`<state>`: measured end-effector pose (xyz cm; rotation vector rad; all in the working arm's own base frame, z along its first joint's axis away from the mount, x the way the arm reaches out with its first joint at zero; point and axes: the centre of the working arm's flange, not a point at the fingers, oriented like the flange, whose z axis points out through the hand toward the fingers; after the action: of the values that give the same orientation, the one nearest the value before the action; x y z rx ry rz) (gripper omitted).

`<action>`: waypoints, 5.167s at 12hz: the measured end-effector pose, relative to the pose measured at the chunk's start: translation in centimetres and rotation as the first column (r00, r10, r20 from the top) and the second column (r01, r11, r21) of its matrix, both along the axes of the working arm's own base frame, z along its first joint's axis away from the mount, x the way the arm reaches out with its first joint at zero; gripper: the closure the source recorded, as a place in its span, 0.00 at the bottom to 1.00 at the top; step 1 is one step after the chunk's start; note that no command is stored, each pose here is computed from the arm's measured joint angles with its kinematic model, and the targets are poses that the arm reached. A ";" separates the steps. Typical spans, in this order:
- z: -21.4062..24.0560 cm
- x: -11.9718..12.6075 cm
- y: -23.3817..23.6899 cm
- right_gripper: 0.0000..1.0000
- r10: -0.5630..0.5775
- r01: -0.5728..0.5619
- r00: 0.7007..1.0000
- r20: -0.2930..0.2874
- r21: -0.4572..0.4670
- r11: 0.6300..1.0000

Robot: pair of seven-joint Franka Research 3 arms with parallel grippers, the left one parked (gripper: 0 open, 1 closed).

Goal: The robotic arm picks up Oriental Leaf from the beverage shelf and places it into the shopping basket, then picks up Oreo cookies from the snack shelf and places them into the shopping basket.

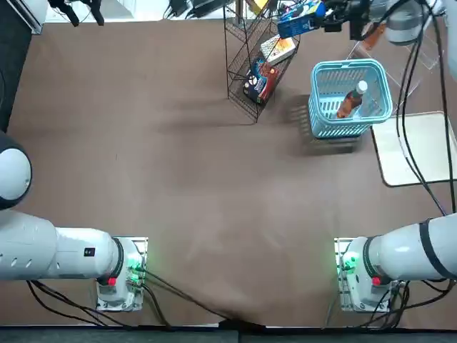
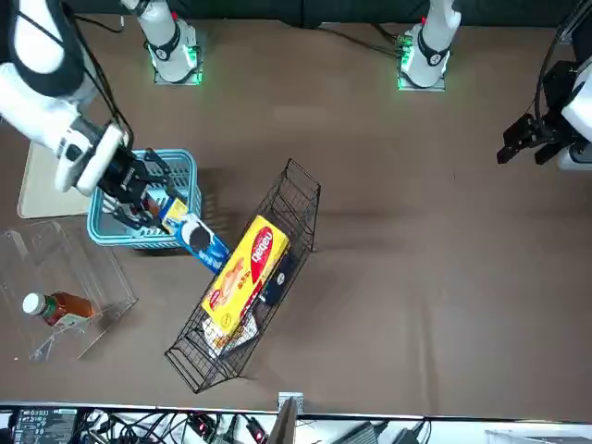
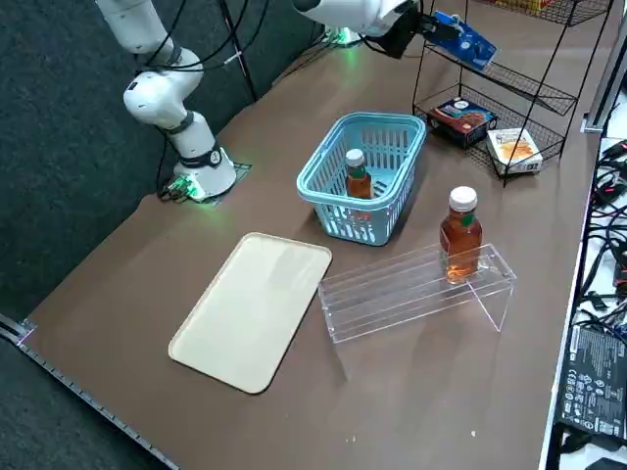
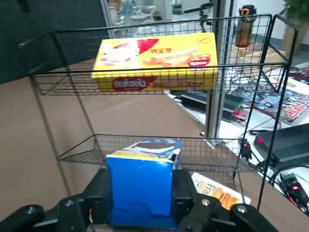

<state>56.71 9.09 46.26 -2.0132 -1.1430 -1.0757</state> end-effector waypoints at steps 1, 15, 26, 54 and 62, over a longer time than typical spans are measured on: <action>0.6 -0.3 -1.3 0.36 0.017 -0.017 1.000 -0.014 0.002 1.000; 9.5 -3.7 -8.8 0.37 -0.070 -0.016 0.936 -0.344 -0.240 0.971; 11.7 -4.6 -1.6 0.38 -0.697 0.301 0.543 -0.468 -0.667 0.682; -8.2 -2.1 1.4 0.00 -0.806 0.407 0.412 -0.426 -0.705 0.581; 8.3 -2.9 1.0 0.00 -0.826 0.339 0.338 -0.451 -0.761 0.554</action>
<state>53.77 10.12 54.59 -3.0531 -0.0942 0.0845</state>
